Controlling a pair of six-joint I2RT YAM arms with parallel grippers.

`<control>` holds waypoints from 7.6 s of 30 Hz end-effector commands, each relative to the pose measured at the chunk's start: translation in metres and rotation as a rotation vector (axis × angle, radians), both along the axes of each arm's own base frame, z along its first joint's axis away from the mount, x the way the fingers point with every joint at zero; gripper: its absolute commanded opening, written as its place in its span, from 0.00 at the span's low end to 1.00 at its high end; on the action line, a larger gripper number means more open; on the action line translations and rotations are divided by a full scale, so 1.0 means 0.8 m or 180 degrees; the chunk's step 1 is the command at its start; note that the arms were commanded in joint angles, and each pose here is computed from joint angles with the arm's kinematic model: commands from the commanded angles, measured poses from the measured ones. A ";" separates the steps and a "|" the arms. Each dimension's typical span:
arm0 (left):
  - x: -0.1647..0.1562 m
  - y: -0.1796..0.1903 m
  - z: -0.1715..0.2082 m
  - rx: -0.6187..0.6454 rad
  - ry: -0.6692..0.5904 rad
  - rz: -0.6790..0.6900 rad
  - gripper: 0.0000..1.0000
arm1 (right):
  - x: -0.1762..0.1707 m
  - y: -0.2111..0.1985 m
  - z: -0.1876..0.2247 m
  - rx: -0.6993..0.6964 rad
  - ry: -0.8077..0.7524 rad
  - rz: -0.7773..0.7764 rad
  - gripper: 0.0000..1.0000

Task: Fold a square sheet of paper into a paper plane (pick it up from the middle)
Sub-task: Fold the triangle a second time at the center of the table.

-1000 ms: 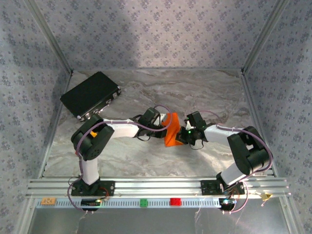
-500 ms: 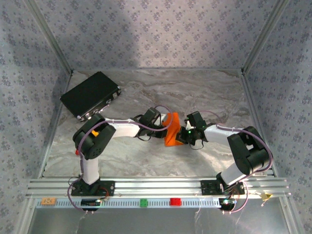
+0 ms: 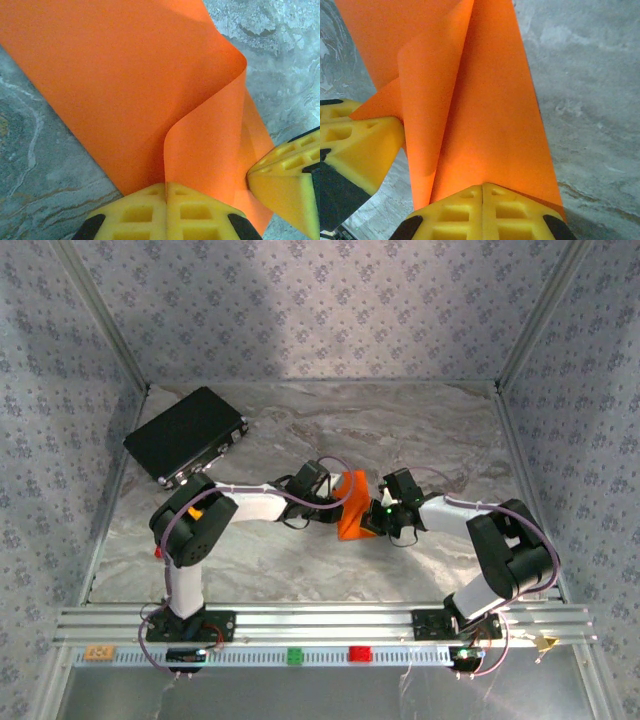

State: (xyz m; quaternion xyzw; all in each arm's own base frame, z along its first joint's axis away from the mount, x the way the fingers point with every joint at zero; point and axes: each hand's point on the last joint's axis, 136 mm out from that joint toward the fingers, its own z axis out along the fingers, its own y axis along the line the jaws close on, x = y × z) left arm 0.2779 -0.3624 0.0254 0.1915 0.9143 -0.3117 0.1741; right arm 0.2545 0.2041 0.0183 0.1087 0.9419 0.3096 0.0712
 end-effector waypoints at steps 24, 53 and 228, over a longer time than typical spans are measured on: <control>-0.005 -0.002 -0.020 0.0020 0.0192 -0.0051 0.00 | 0.049 0.035 0.059 0.0725 -0.0344 -0.0123 0.02; -0.011 0.001 -0.027 0.0073 0.0273 -0.0075 0.00 | 0.051 0.018 0.024 0.0671 -0.0203 -0.0230 0.02; -0.039 -0.055 -0.001 -0.0214 0.0922 -0.0166 0.02 | 0.044 -0.038 -0.034 0.0429 0.0137 -0.0558 0.01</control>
